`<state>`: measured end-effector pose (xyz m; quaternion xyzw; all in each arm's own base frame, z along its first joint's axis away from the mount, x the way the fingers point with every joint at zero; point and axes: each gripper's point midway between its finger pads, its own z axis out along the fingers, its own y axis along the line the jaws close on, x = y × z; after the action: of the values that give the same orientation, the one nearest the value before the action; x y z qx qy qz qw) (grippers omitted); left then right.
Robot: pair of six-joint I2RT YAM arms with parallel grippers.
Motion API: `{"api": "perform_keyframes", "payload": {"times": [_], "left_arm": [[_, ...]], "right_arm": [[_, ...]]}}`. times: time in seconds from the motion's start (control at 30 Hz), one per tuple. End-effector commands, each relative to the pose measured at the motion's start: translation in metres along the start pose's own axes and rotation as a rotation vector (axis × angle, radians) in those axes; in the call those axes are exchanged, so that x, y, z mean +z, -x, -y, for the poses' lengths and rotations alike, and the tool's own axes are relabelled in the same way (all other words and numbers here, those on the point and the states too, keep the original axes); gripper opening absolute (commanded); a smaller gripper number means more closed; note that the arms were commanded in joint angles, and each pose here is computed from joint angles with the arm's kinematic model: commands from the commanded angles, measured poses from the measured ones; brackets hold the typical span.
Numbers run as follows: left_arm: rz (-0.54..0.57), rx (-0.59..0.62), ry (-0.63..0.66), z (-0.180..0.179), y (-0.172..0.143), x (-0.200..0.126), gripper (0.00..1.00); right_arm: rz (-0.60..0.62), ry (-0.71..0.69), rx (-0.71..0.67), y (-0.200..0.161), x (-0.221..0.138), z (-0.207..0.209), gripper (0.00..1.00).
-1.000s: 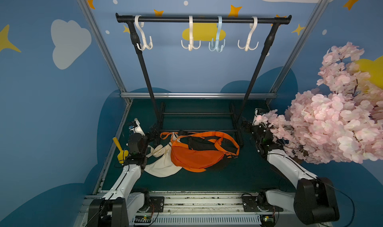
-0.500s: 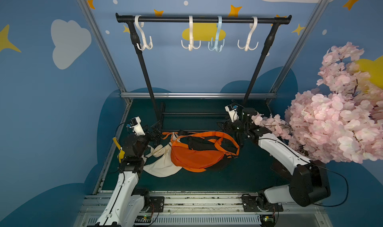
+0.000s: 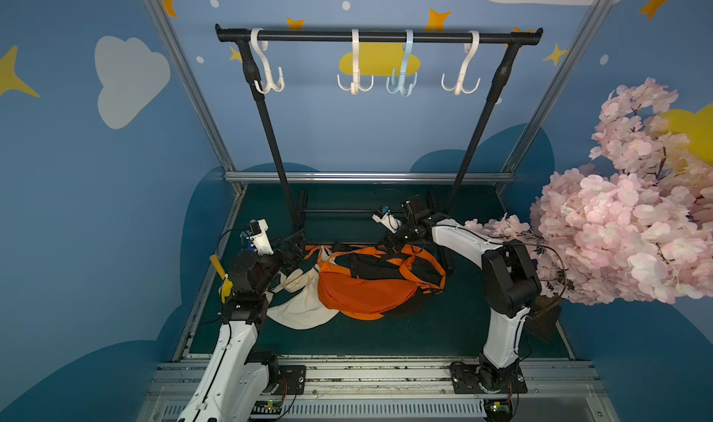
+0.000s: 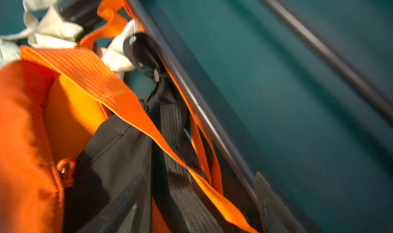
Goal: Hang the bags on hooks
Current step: Pick up the bag from the bag.
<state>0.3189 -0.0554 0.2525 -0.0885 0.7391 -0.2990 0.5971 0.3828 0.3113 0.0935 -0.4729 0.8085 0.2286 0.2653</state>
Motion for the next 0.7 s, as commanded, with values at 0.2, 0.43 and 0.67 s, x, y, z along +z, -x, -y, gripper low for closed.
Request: {"api": "perform_keyframes", "payload": {"times": [0.2, 0.43, 0.67], "left_arm": [[-0.019, 0.019, -0.039, 0.011, 0.002, 0.003, 1.00], [-0.115, 0.078, -0.071, 0.019, -0.016, 0.015, 1.00], [-0.298, 0.346, -0.181, 0.069, -0.065, 0.035, 1.00]], "right_arm": [[-0.058, -0.011, -0.045, -0.002, 0.029, 0.003, 0.58], [-0.037, -0.088, -0.048, 0.007, 0.015, 0.010, 0.00], [0.026, -0.175, -0.027, 0.032, -0.028, 0.008, 0.00]]}}
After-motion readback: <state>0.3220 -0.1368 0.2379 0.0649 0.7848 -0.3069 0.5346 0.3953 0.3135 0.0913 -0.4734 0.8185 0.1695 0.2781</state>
